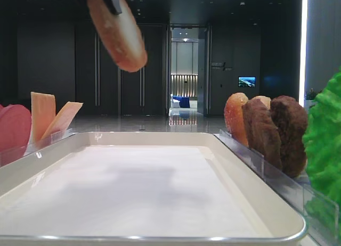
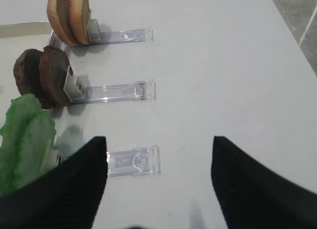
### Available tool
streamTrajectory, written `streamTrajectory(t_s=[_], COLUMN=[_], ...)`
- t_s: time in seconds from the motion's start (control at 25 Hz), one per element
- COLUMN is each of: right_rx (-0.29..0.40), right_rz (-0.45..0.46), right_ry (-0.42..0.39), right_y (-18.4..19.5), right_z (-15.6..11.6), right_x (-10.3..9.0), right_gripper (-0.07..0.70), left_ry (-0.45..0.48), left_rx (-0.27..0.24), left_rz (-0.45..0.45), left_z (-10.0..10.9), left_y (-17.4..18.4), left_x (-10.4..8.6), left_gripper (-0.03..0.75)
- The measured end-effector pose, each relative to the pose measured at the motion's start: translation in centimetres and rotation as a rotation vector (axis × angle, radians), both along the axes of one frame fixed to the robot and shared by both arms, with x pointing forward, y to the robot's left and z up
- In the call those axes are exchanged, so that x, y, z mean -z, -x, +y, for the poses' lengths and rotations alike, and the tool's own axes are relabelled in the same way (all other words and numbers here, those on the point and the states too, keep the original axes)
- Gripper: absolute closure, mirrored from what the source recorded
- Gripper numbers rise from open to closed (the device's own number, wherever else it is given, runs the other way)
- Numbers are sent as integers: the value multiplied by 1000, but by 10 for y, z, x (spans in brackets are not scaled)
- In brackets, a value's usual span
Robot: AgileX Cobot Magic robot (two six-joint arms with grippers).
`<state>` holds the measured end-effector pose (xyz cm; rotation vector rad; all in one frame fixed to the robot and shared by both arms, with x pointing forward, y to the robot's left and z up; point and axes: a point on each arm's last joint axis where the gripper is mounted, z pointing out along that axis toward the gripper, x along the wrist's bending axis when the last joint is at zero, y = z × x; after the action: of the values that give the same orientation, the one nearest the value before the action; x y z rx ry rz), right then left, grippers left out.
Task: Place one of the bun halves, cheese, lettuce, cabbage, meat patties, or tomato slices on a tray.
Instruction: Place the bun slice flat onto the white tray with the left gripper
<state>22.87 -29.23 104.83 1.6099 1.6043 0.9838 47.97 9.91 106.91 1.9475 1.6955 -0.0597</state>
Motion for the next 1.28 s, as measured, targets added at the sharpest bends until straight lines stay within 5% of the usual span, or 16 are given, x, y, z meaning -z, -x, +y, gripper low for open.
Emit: streamTrajectory(t_s=[0.16, 0.72, 1.28], right_rx=[0, 0, 0], right_rz=[0, 0, 0], right_ry=[0, 0, 0], right_y=[0, 0, 0], right_z=[0, 0, 0], right_x=[0, 0, 0], right_gripper=[198, 200, 201], left_ry=[103, 77, 11], left_rx=[6, 32, 55], left_rz=[-6, 157, 195], left_z=[4, -15, -21], left_y=[-9, -30, -40], left_x=[-2, 74, 113], left_gripper=[592, 593, 595])
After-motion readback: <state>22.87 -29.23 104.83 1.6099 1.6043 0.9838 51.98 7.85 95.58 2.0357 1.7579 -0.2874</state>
